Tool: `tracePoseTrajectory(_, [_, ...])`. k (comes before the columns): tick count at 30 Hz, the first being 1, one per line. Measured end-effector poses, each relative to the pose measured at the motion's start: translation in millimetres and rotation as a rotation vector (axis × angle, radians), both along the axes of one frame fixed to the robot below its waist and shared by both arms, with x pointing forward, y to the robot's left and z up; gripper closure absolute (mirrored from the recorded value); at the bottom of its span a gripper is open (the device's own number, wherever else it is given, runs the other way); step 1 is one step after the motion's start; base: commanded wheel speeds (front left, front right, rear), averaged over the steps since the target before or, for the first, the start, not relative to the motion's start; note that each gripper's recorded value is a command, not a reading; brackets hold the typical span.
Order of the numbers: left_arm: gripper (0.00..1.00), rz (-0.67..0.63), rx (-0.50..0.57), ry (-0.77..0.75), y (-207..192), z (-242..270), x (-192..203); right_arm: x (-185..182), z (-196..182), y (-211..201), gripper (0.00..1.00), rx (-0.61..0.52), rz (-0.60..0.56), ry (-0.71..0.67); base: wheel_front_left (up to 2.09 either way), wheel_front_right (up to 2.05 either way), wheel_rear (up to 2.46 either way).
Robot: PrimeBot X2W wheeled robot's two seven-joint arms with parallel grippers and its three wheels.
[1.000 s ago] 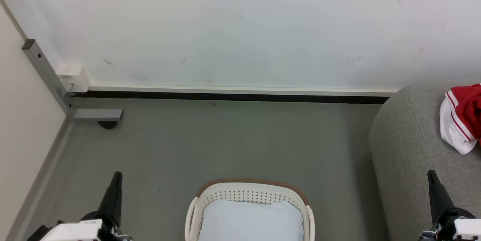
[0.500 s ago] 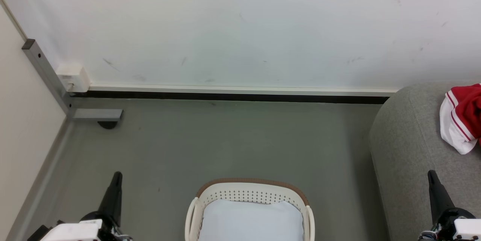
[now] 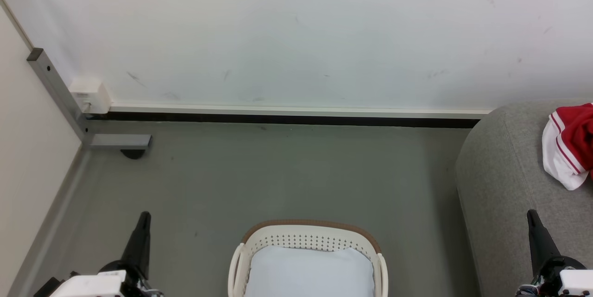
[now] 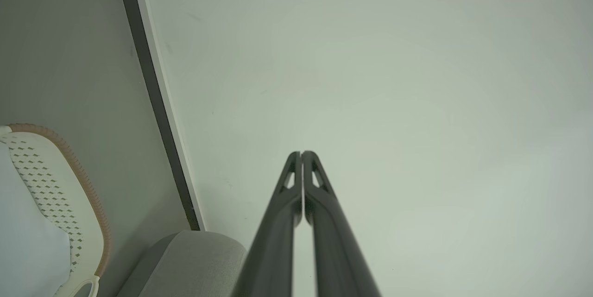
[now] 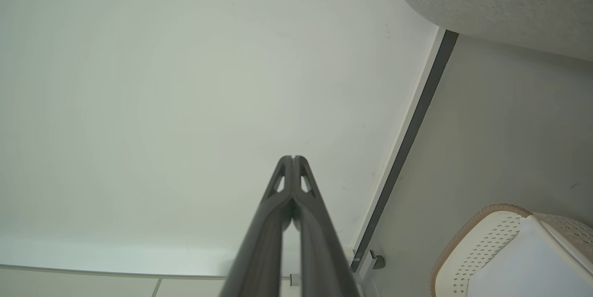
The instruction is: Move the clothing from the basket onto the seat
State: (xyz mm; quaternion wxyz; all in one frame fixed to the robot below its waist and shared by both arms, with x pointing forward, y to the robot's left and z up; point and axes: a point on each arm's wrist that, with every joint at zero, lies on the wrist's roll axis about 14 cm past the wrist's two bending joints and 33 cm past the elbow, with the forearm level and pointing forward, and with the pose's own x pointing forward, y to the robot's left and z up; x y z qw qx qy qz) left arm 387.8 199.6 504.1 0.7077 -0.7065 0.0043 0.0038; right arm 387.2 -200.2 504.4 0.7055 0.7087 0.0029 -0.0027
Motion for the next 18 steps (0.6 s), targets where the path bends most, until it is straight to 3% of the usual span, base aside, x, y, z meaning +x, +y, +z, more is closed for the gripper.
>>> tracePoseTrajectory(18, [1.00, 0.000, 0.000, 0.000, 0.0, 0.0, 0.0, 0.0, -0.1, 0.4, 1.00, 0.001, 0.002, 0.000, 0.00, 0.00, 0.00])
